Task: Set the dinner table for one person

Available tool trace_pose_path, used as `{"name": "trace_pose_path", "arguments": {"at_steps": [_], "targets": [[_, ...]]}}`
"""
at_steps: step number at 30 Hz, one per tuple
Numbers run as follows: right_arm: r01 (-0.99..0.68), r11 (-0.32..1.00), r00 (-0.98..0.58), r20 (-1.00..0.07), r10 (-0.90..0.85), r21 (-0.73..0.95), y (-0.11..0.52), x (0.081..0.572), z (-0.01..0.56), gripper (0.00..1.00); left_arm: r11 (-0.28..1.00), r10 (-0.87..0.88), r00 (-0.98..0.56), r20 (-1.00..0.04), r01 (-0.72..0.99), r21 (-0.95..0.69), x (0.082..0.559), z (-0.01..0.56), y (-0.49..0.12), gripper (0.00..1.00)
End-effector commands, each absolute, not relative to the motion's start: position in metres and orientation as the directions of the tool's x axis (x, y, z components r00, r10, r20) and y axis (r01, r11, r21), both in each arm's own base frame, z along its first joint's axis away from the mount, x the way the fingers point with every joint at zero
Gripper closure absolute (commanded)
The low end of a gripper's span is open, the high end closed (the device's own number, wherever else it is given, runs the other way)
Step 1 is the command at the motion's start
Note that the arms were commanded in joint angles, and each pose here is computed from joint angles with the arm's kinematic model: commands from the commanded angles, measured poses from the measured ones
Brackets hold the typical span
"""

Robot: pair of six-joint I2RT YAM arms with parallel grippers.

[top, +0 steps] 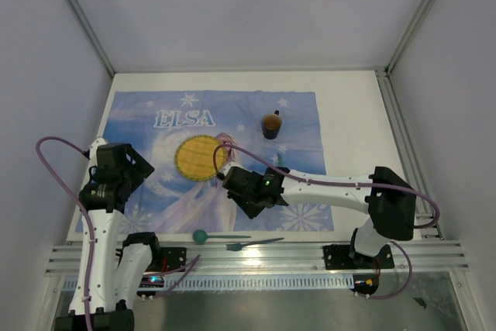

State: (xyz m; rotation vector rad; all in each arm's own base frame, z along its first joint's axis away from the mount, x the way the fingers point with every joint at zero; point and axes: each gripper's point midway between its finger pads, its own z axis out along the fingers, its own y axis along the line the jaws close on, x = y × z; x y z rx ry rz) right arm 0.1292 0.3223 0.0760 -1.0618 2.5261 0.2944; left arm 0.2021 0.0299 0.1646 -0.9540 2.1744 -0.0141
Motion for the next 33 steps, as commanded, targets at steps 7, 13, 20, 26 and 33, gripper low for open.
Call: {"name": "trace_pose_path", "arguments": {"at_steps": [7,13,20,26,33], "targets": [[-0.904,0.382,-0.426,-0.482,-0.766,0.192,0.382,0.081,0.088,0.77,0.724,-0.636,-0.415,-0.651,-0.614,-0.315,0.211,0.174,0.030,0.19],[-0.936,0.299,-0.352,-0.482,-0.802,0.186,0.405,0.063,0.089,0.77,0.720,-0.636,-0.410,-0.654,-0.620,-0.312,0.210,0.174,0.031,0.19],[-0.954,0.258,-0.301,-0.474,-0.828,0.155,0.421,0.054,0.076,0.76,0.721,-0.635,-0.409,-0.655,-0.618,-0.314,0.209,0.175,0.031,0.19],[-0.955,0.288,-0.283,-0.499,-0.819,0.070,0.423,0.071,0.068,0.70,0.722,-0.634,-0.411,-0.655,-0.616,-0.313,0.208,0.176,0.030,0.19],[-0.950,0.311,-0.269,-0.477,-0.837,-0.009,0.420,0.085,0.047,0.66,0.724,-0.633,-0.412,-0.655,-0.614,-0.314,0.208,0.176,0.030,0.19]]}}
